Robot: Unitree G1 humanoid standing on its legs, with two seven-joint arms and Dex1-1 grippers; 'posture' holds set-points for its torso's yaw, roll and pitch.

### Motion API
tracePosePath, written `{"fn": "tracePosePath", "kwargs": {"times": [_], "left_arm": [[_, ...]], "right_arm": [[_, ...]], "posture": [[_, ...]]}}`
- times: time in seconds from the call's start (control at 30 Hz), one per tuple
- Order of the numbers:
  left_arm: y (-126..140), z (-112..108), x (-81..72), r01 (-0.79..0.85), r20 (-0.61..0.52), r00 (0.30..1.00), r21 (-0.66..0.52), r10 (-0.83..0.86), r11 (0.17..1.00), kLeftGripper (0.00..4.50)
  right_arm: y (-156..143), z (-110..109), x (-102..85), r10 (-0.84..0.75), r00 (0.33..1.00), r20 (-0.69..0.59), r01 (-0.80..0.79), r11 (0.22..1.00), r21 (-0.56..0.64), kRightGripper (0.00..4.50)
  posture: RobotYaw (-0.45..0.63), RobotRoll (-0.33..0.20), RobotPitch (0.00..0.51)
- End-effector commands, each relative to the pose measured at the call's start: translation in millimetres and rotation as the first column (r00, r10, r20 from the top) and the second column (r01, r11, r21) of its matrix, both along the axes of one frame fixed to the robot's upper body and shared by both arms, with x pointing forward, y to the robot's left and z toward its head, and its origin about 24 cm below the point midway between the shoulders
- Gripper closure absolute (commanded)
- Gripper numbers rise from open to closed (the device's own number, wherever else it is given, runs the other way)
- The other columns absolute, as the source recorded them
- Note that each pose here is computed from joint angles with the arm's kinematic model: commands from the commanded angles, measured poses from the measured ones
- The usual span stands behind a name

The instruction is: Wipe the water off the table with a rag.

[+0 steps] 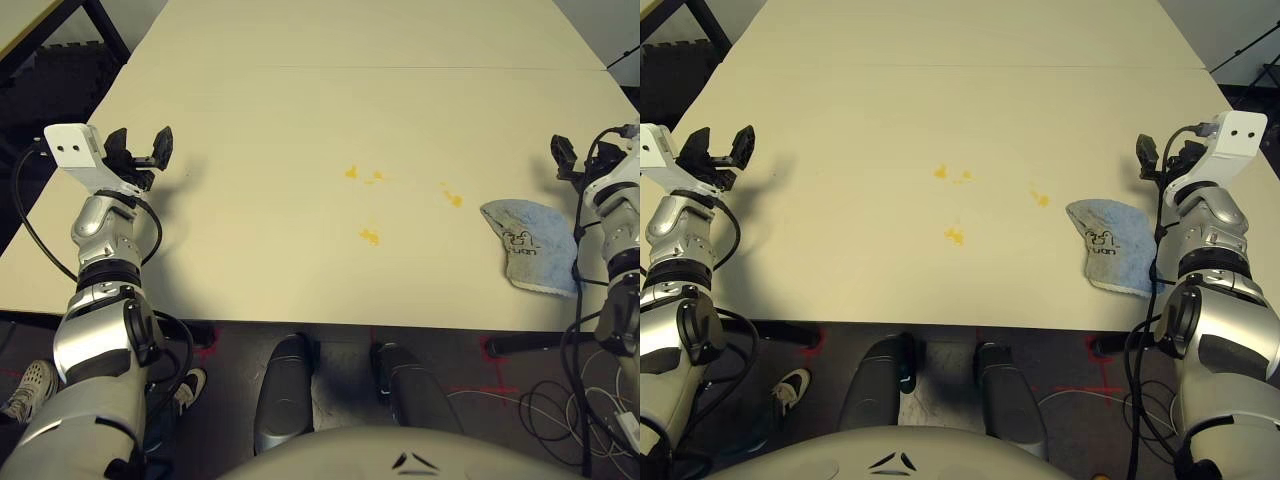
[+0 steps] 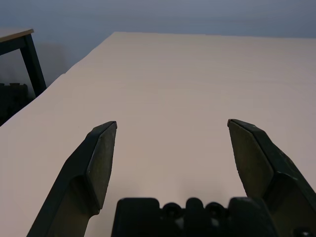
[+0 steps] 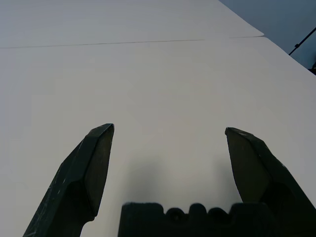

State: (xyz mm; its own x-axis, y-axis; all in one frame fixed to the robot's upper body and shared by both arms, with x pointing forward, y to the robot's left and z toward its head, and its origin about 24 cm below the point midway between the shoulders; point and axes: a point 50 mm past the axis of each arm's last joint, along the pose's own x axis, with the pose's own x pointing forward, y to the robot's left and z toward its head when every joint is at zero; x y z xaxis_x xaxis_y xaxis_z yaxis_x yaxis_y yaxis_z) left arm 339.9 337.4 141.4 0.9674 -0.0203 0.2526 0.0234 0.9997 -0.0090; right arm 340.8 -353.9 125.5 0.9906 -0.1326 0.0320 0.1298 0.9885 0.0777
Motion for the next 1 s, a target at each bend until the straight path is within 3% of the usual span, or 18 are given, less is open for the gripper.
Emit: {"fn": "tracePosePath", "kwargs": {"times": [0.03, 0.37, 0.7, 1.0], "left_arm": [[-3.8, 0.5, 0.7, 0.027, 0.011, 1.0, 0.014, -0.027, 1.0, 0.0], [-18.5, -2.0, 8.3, 0.081, 0.008, 0.997, 0.002, -0.081, 0.997, 0.0], [-20.0, 3.8, 11.5, 0.101, 0.017, 0.995, -0.004, -0.1, 0.995, 0.0], [-32.0, 2.3, 5.2, 0.35, 0.008, 0.937, 0.012, -0.35, 0.937, 0.0]], "right_arm": [[-2.1, -0.7, -1.8, 0.0, 1.0, -0.003, 0.0, 1.0, -0.007, 0.02], [-9.4, 2.3, -6.8, -0.008, 1.0, 0.007, 0.008, 1.0, -0.018, 0.02], [-5.7, -4.6, -6.5, -0.01, 1.0, -0.002, 0.01, 1.0, -0.004, 0.02], [-0.9, -4.3, -2.4, -0.009, 1.0, 0.0, 0.009, 1.0, 0.005, 0.02]], "posture": [[0.15, 0.0, 0.178], [0.09, 0.0, 0.196], [0.09, 0.0, 0.176], [0.14, 0.0, 0.155]]}}
